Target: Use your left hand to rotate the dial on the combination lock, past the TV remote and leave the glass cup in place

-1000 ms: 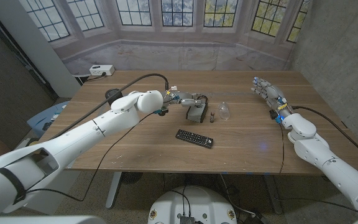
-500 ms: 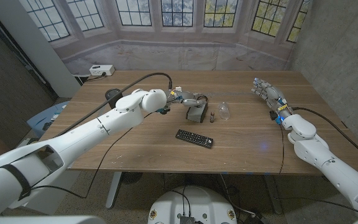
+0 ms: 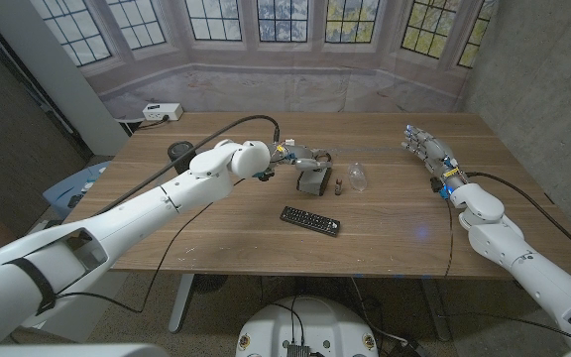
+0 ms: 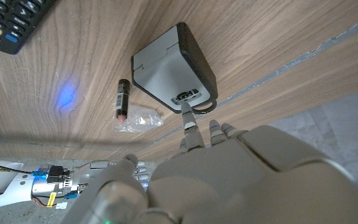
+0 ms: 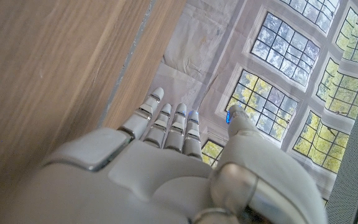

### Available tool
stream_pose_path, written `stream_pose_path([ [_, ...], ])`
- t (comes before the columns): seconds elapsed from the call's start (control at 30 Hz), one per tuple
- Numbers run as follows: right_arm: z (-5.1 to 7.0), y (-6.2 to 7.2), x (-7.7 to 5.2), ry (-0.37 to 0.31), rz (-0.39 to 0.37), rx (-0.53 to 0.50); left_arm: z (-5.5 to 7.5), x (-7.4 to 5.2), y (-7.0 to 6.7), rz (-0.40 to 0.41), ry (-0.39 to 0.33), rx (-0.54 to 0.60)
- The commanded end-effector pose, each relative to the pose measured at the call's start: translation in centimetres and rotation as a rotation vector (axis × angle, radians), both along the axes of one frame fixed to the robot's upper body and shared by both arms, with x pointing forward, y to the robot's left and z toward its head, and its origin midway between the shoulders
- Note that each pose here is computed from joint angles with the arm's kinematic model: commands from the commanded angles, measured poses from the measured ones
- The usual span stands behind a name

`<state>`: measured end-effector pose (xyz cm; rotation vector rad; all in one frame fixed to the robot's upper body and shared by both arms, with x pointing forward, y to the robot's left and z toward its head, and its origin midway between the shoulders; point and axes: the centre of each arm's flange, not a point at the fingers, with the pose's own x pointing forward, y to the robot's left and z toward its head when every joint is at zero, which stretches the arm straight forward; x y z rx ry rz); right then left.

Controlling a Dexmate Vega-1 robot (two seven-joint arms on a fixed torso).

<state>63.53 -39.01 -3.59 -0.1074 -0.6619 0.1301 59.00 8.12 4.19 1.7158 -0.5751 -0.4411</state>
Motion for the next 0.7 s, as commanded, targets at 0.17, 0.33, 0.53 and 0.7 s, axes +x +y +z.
stream_pose_path([
  [0.17, -0.2, -0.35, 0.05, -0.006, 0.003, 0.007, 0.27, -0.18, -0.54, 0.019, -0.028, 0.073],
  [0.33, -0.2, -0.41, 0.14, -0.007, 0.003, 0.007, 0.38, -0.07, -0.53, 0.025, -0.04, 0.079],
  [0.53, -0.32, -0.56, 0.09, -0.006, 0.001, 0.009, 0.49, 0.15, -0.74, 0.026, -0.049, 0.084],
  [0.7, -0.49, -0.68, 0.02, -0.005, -0.001, 0.011, 0.66, 0.26, -0.79, 0.024, -0.055, 0.086],
])
